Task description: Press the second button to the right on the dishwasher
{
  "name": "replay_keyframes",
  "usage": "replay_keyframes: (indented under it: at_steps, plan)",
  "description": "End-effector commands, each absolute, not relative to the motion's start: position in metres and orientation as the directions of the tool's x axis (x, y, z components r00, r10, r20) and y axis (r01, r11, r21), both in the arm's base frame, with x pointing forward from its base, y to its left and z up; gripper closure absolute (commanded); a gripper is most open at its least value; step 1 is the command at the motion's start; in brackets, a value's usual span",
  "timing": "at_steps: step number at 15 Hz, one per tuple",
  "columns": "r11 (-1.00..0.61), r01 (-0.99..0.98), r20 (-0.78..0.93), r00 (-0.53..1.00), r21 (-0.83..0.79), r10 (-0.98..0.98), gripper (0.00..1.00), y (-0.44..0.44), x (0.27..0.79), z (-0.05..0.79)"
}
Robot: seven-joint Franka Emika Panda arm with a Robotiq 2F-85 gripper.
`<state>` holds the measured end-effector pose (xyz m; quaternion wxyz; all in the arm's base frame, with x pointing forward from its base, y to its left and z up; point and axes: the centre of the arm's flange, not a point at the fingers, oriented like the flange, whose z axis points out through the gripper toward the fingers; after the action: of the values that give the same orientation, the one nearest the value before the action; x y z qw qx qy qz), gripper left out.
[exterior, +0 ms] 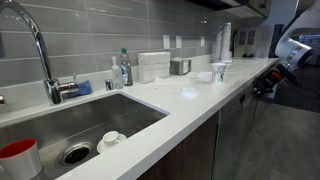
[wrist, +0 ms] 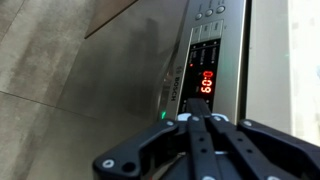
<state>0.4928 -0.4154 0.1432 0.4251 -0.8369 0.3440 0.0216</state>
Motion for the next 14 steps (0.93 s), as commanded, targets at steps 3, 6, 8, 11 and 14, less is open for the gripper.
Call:
replay_keyframes:
  at_steps: [3,6,8,11,14]
  plan:
    - [-0.355,-0.572,-0.309,0.757,-0.74,-0.576,1.0,-0.425,0.507,0.128]
    - [-0.348,-0.57,-0.303,0.752,-0.745,-0.585,1.0,-0.425,0.512,0.124]
    - [-0.342,-0.568,-0.299,0.75,-0.749,-0.591,1.0,-0.426,0.515,0.123]
    - [-0.344,-0.573,-0.301,0.748,-0.744,-0.592,1.0,-0.428,0.517,0.119]
    - [-0.352,-0.578,-0.302,0.746,-0.736,-0.593,1.0,-0.43,0.519,0.115]
